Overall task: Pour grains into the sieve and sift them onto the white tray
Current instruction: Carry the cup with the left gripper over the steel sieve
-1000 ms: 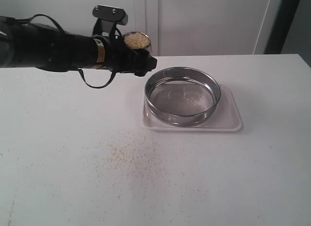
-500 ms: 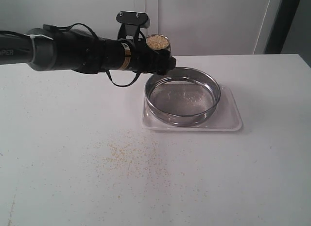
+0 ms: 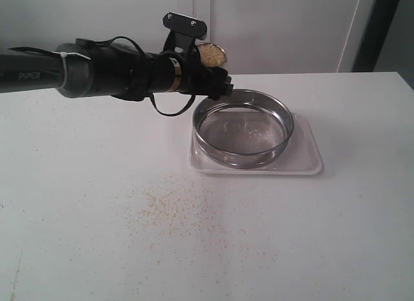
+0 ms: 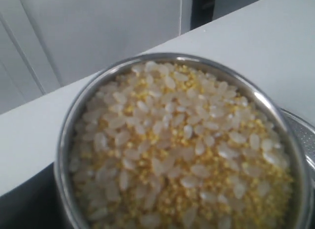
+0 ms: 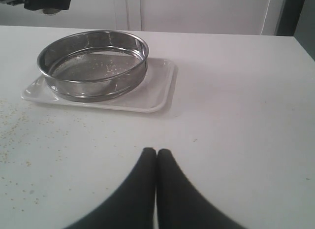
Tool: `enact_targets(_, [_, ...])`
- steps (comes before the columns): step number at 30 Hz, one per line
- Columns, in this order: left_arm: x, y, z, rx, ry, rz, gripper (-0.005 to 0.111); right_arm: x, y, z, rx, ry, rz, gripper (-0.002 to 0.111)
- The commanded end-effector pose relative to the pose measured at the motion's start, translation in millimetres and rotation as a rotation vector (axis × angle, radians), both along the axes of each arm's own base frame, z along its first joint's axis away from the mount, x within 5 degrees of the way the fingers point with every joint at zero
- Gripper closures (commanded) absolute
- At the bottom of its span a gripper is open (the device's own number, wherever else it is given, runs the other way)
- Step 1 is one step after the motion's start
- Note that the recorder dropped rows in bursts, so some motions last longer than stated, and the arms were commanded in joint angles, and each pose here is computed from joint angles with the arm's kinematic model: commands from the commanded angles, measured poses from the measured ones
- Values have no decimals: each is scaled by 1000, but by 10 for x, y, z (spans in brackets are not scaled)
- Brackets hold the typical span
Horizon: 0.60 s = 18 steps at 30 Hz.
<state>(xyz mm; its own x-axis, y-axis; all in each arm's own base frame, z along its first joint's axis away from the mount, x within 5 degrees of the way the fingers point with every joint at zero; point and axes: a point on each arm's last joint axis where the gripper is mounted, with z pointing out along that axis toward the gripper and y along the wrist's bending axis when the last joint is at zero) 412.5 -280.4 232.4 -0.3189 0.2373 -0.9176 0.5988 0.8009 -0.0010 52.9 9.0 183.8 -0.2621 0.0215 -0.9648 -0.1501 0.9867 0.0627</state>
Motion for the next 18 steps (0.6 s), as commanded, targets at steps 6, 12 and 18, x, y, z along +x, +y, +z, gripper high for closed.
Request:
enact_targets(6, [41,-240,70,6,-72,-12,107,-1,-7,-16,-6,-3,-9,108])
enact_targets(12, [96,-258,-115,65,-81,42,107,-1,-7,-16,-6,-3,-9,108])
enact_targets(18, [134,-353,-158,103,-120,22,107,-1,-7,-16,-6,-3,-9,108])
